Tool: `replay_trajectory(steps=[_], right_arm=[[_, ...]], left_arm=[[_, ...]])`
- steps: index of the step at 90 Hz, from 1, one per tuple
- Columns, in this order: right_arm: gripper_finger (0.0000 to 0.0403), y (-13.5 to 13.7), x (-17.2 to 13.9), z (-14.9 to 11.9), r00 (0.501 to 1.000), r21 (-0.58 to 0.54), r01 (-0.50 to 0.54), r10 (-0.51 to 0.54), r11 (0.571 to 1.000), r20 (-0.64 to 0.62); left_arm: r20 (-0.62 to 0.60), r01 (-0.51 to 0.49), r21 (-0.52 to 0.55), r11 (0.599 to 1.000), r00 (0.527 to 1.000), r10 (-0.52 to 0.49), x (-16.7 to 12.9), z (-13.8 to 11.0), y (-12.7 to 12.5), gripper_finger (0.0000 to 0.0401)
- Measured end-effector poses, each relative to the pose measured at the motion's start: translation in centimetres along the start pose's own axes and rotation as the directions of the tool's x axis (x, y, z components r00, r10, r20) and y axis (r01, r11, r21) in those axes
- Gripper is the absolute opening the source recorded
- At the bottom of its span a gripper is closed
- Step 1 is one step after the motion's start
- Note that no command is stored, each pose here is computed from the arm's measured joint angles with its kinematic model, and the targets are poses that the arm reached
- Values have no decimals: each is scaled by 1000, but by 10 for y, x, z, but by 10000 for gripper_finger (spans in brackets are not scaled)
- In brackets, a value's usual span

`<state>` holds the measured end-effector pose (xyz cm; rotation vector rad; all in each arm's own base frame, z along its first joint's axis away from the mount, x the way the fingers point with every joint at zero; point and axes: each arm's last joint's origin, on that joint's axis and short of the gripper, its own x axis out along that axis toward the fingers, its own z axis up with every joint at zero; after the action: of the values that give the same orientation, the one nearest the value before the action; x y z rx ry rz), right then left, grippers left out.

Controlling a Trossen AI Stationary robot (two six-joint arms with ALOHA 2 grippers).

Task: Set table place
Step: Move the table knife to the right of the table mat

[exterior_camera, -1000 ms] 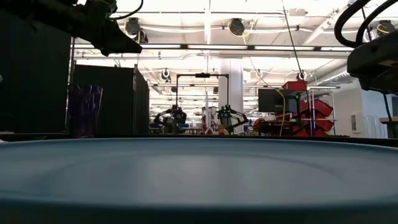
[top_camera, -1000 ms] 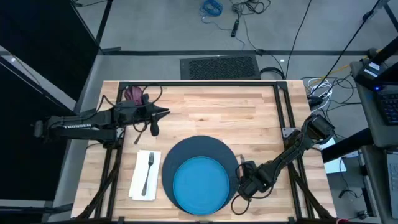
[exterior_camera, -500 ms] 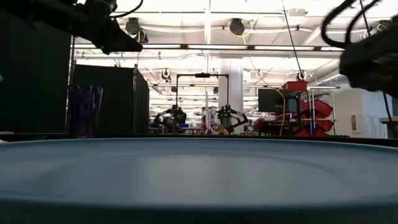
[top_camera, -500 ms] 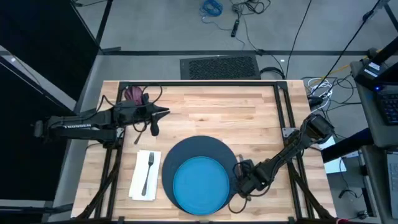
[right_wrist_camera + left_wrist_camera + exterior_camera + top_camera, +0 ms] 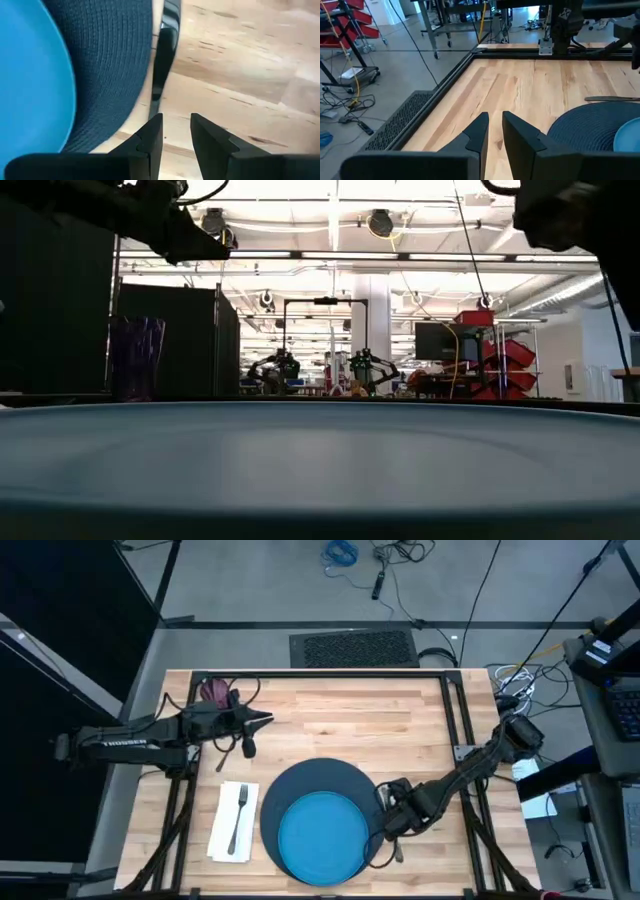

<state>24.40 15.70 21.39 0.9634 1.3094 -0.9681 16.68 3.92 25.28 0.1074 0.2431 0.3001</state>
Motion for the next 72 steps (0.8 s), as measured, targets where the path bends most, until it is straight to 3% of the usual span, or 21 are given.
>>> replay_trajectory(steps=[25,45,72], right_arm=[[86,-3,26,20,998,-20,40,-39,999,58],[86,3,44,37,997,-41,-57,59,998,42],[86,3,45,3,992,21,-128,128,992,10]], left_arm=[[-1,-1,19,1000,1000,1,0,0,0,42],[0,-1,19,1000,1000,1,0,0,0,42],[0,0,43,999,1000,0,0,0,0,42]])
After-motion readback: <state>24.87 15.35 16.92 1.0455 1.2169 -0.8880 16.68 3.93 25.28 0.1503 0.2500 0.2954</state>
